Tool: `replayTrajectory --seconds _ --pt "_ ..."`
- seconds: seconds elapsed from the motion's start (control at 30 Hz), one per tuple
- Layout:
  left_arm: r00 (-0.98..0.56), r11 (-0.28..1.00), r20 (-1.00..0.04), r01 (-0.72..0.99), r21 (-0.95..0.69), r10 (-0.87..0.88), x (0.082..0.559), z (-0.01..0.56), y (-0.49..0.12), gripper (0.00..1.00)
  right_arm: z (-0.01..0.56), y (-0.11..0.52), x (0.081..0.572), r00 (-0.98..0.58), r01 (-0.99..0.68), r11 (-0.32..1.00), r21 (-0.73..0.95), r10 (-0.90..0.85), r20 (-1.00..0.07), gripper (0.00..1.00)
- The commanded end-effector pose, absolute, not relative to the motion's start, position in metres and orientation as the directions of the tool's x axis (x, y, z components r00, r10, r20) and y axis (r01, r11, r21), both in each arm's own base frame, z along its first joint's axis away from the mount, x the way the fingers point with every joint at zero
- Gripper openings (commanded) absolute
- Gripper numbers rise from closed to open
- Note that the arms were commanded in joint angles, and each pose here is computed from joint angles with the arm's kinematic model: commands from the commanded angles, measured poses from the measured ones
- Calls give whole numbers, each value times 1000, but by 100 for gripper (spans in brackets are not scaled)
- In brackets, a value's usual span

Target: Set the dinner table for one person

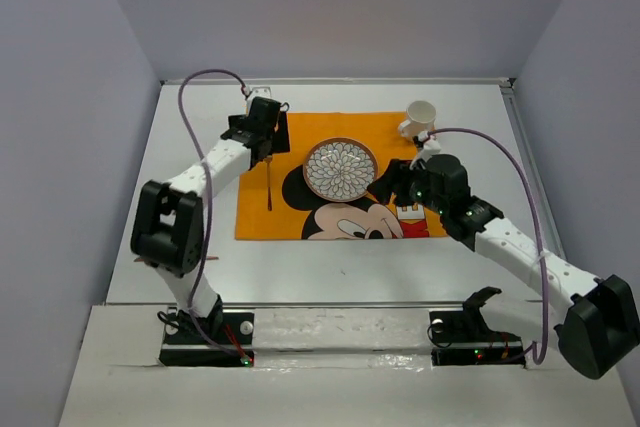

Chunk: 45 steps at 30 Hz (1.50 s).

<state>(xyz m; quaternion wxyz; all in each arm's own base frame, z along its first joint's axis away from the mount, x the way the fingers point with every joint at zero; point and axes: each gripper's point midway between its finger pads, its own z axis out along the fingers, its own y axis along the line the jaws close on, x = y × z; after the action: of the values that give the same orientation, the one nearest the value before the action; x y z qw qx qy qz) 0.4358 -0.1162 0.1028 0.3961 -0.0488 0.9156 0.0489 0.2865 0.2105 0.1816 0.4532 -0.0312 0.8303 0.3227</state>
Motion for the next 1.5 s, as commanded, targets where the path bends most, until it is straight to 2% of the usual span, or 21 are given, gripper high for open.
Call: replayTrajectory --seconds 0.0,0.07,0.13,0.17,0.2,0.37,0.4,0.47,0.53,0.57,0.63,0.7,0.73,0.8,0.83,0.93,0.97,1.0,1.03,1.23,1.47 --pt "-333 983 -930 -149 -110 -155 421 274 -97 99 216 262 275 -550 -514 705 488 166 -819 69" --pt "-205 974 -955 -121 -191 -213 389 327 -87 99 216 296 264 -549 -581 670 462 96 -830 68" --pt "-123 965 -960 -105 -239 -252 364 353 -76 99 204 323 259 -561 -615 653 443 34 -827 67" --pt "-20 951 -954 -87 -296 -298 337 386 -64 99 201 337 254 -557 -639 638 431 3 -831 65" --pt "-2 946 -951 -102 -307 -308 325 382 -56 99 212 361 241 -526 -698 586 411 -31 -850 64" --pt "138 912 -907 -49 -407 -397 268 414 -34 99 195 444 208 -470 -833 427 351 -211 -857 61" --pt "148 910 -902 -33 -414 -405 264 419 -35 99 169 459 206 -459 -852 408 327 -284 -842 59" --pt "160 906 -893 19 -424 -421 255 429 -39 99 181 494 193 -397 -901 316 298 -318 -861 57" --pt "161 901 -887 78 -426 -433 249 436 -46 99 139 513 183 -351 -929 276 245 -450 -821 58" --pt "172 897 -880 99 -431 -442 244 441 -47 99 155 532 187 -309 -944 250 217 -430 -848 62" --pt "175 892 -875 135 -432 -451 240 442 -51 99 121 548 188 -269 -959 224 177 -504 -821 70" --pt "182 890 -873 153 -429 -452 235 444 -51 99 130 570 194 -201 -975 184 124 -495 -846 75" --pt "184 892 -874 154 -425 -449 234 444 -51 99 107 574 196 -201 -976 179 123 -533 -822 75" --pt "188 896 -878 164 -413 -440 233 443 -52 99 114 591 196 -149 -986 140 88 -527 -837 75" --pt "191 897 -879 165 -410 -437 233 444 -52 99 96 598 193 -143 -988 128 86 -553 -821 76" --pt "189 904 -887 163 -395 -421 234 441 -52 99 89 619 197 -101 -993 106 51 -557 -824 76" --pt "189 905 -888 161 -394 -420 233 440 -52 99 104 624 200 -87 -994 103 37 -537 -839 76" --pt "187 906 -889 160 -392 -417 234 438 -52 99 87 631 194 -80 -996 85 39 -557 -827 77" --pt "186 906 -890 158 -392 -417 233 435 -51 99 103 643 191 -58 -997 70 25 -532 -845 77" --pt "195 911 -891 131 -392 -411 229 426 -44 99 72 666 181 -74 -997 50 56 -535 -842 75" --pt "210 905 -882 145 -399 -423 224 426 -43 99 53 679 170 -87 -996 50 71 -530 -844 66"
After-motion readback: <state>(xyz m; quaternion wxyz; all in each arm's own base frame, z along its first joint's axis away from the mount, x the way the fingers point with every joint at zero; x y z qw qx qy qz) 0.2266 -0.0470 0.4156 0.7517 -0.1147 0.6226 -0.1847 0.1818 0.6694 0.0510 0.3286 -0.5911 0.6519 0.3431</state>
